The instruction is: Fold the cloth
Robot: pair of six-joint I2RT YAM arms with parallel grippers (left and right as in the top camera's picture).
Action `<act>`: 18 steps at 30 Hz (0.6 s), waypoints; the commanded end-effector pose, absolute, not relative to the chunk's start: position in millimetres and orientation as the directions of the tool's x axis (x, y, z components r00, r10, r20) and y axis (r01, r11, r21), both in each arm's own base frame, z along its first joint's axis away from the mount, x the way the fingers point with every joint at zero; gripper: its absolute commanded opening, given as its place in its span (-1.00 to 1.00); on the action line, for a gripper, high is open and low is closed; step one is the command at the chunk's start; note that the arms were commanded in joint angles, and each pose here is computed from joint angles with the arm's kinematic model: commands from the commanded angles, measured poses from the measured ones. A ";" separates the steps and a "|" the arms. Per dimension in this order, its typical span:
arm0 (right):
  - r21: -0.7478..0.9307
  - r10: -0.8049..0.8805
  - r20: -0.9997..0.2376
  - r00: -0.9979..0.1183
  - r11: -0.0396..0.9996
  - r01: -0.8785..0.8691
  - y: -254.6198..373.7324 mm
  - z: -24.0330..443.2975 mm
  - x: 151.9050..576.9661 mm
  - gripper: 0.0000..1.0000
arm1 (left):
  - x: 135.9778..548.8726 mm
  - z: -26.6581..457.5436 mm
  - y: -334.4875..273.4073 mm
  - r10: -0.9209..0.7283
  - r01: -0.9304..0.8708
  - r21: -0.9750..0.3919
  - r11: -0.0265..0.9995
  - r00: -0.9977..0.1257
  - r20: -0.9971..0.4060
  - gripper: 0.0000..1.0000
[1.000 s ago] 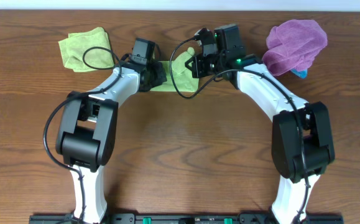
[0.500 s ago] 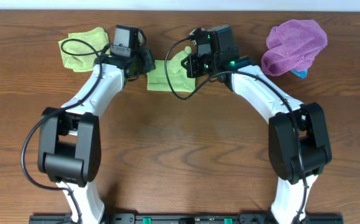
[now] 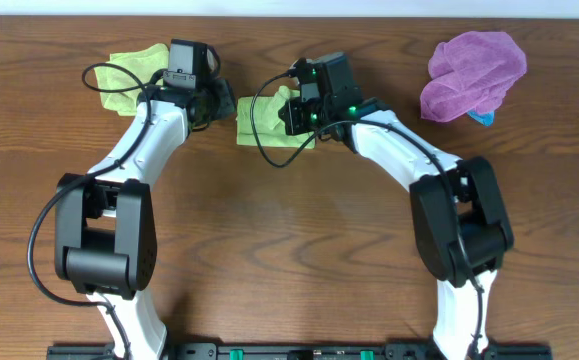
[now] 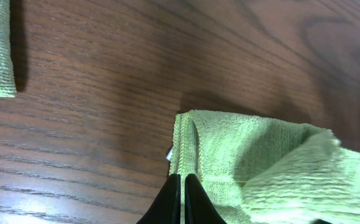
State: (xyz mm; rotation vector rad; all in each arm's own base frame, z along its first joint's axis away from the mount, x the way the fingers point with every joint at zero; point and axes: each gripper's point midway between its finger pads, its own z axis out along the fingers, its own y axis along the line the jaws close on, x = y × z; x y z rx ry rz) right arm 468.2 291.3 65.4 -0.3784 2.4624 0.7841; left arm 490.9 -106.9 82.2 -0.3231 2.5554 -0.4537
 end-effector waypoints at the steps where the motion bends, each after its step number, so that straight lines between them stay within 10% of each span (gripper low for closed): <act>1: 0.454 -0.087 -0.574 -0.814 0.794 -0.405 298.6 72.4 476.1 -0.97 | 498.1 98.6 -100.9 -0.310 -0.129 -0.369 0.921 -0.815 -0.490 -0.88; 18: 0.482 -0.072 -0.569 -0.819 0.778 -0.403 318.3 62.4 475.9 -0.75 | 497.6 98.2 -100.8 -0.310 -0.130 -0.368 0.921 -0.816 -0.489 -0.88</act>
